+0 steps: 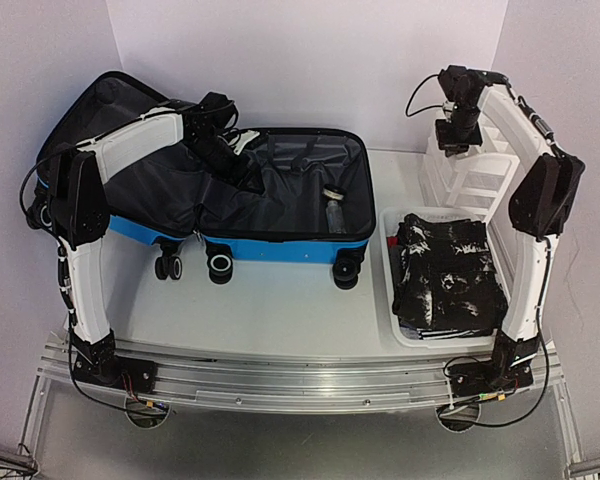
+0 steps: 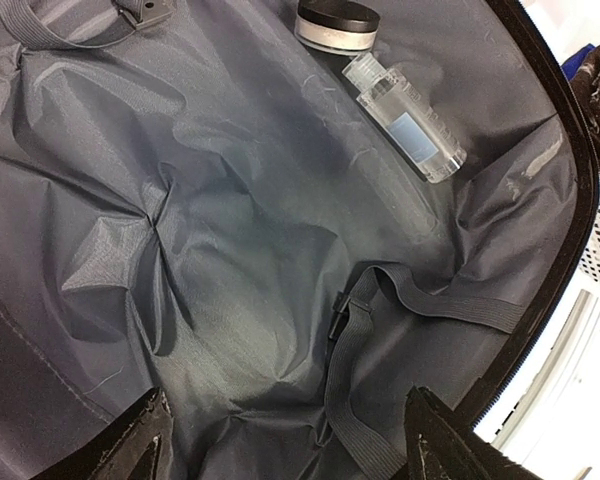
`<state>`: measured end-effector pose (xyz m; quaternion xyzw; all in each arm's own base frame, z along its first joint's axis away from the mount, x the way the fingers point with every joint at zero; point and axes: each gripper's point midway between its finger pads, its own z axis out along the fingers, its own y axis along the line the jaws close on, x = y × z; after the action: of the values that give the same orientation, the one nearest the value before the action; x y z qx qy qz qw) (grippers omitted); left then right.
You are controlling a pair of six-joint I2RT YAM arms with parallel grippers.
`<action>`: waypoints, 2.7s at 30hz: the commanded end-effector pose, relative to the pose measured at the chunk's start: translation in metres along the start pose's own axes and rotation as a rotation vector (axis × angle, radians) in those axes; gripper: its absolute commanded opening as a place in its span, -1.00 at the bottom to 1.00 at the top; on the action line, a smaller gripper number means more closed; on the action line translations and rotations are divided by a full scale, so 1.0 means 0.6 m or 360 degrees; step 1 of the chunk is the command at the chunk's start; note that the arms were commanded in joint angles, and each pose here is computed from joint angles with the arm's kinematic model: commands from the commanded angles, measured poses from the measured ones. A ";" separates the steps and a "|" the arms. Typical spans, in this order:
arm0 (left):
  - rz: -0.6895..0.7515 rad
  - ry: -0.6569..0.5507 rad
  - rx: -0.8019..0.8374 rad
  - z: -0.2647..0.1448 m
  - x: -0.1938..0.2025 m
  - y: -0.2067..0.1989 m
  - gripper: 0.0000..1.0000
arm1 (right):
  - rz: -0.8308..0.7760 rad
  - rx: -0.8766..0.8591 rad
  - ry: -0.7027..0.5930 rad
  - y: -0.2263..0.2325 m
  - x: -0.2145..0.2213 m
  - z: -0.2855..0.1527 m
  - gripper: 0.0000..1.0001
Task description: Open, take out, and arrange the luggage
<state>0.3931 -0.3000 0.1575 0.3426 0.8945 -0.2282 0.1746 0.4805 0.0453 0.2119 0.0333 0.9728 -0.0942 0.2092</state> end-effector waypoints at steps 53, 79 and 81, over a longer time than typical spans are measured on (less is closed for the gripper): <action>-0.0017 0.0023 0.0036 0.014 0.011 0.013 0.71 | -0.1586 0.1450 -0.0439 0.093 -0.202 0.072 0.43; -0.0077 0.0008 0.0072 0.010 0.013 0.018 0.72 | -0.1494 0.1584 -0.0279 0.018 -0.170 0.034 0.42; -0.0081 0.0008 0.0075 0.010 0.013 0.018 0.72 | -0.1477 0.1591 -0.0286 0.014 -0.170 0.024 0.42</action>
<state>0.3941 -0.2916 0.1424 0.3318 0.8989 -0.2400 0.1559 0.5926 0.0566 0.1831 -0.3552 0.7021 -0.5974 0.1547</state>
